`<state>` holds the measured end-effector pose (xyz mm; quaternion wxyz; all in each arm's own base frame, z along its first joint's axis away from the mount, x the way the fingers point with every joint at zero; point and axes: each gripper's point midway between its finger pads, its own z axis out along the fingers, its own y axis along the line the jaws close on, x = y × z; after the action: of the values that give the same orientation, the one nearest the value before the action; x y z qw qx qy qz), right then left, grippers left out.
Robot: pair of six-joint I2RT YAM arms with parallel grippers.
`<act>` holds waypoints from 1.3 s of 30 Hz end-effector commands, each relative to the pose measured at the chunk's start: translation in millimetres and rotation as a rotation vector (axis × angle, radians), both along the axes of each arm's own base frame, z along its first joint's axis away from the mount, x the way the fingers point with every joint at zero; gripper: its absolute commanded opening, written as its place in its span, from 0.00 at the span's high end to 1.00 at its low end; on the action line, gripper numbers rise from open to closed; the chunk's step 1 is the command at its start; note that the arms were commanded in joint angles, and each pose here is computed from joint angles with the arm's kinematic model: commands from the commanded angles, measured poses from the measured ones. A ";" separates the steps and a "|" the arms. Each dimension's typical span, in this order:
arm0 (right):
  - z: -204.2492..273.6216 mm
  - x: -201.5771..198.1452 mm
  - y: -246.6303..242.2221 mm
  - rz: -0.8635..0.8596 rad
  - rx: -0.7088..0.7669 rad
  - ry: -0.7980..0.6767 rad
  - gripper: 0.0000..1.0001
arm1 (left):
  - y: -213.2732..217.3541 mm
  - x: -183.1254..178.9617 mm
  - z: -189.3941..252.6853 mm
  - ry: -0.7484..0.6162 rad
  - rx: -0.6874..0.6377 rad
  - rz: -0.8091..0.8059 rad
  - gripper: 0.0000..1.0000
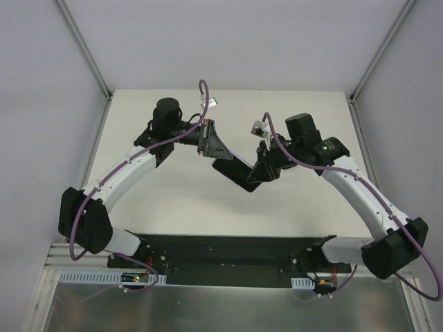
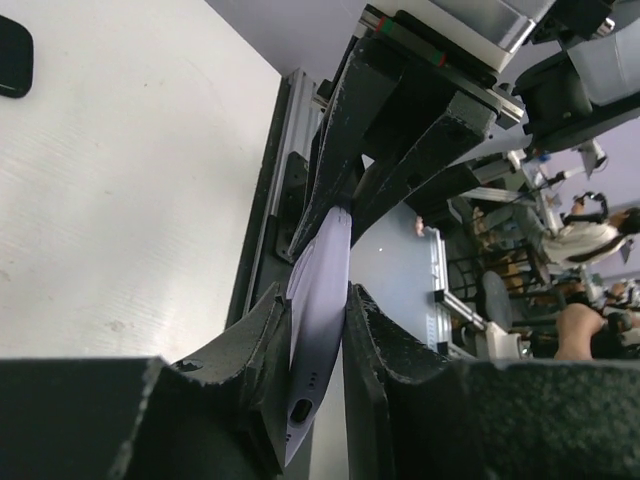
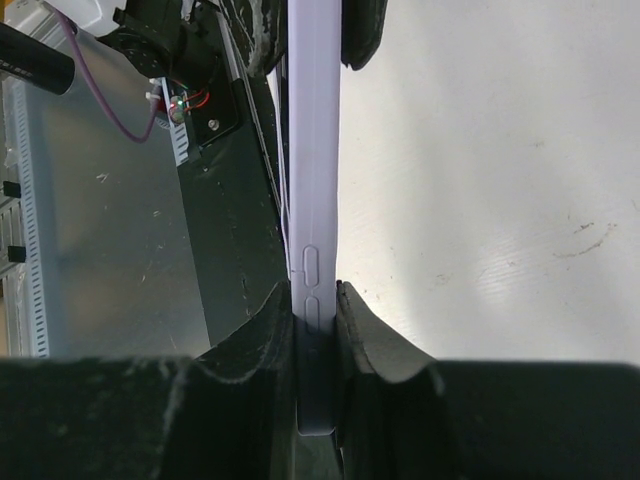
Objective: Take the phone out of the phone case
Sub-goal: Pick up the phone at the center of the board.
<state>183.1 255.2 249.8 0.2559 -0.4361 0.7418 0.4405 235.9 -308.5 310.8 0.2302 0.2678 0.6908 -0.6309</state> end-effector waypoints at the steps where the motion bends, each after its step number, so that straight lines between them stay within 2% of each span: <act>1: 23.6 27.8 8.2 -0.034 0.041 -0.199 1.00 | -6.7 25.0 -5.4 0.239 -0.005 0.177 1.00; 8: 26.1 35.2 6.3 -0.060 0.016 -0.230 1.00 | -14.4 46.4 -32.7 0.435 0.030 0.257 0.96; 10: 26.6 35.9 5.7 -0.063 0.012 -0.238 1.00 | -16.1 50.5 -42.4 0.480 0.043 0.271 1.00; 19: 28.5 39.4 4.3 -0.076 -0.016 -0.274 1.00 | -19.8 61.4 -67.4 0.654 0.075 0.331 1.00; 28: 26.9 41.6 3.4 -0.081 -0.031 -0.285 1.00 | -22.5 66.1 -82.8 0.720 0.107 0.346 0.88; 32: 28.8 42.3 3.6 -0.082 -0.034 -0.296 1.00 | -23.4 64.1 -88.7 0.757 0.118 0.353 0.89; 36: 31.3 43.1 3.1 -0.088 -0.035 -0.301 1.00 | -23.3 60.4 -103.2 0.793 0.158 0.376 1.00; 39: 34.6 42.4 3.3 -0.089 -0.032 -0.307 1.00 | -25.2 57.2 -110.3 0.816 0.181 0.380 1.00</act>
<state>201.0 233.8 218.9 0.2478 -0.4126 0.8053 0.3462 277.5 -329.2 254.5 0.0746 0.0403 0.7620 -0.6420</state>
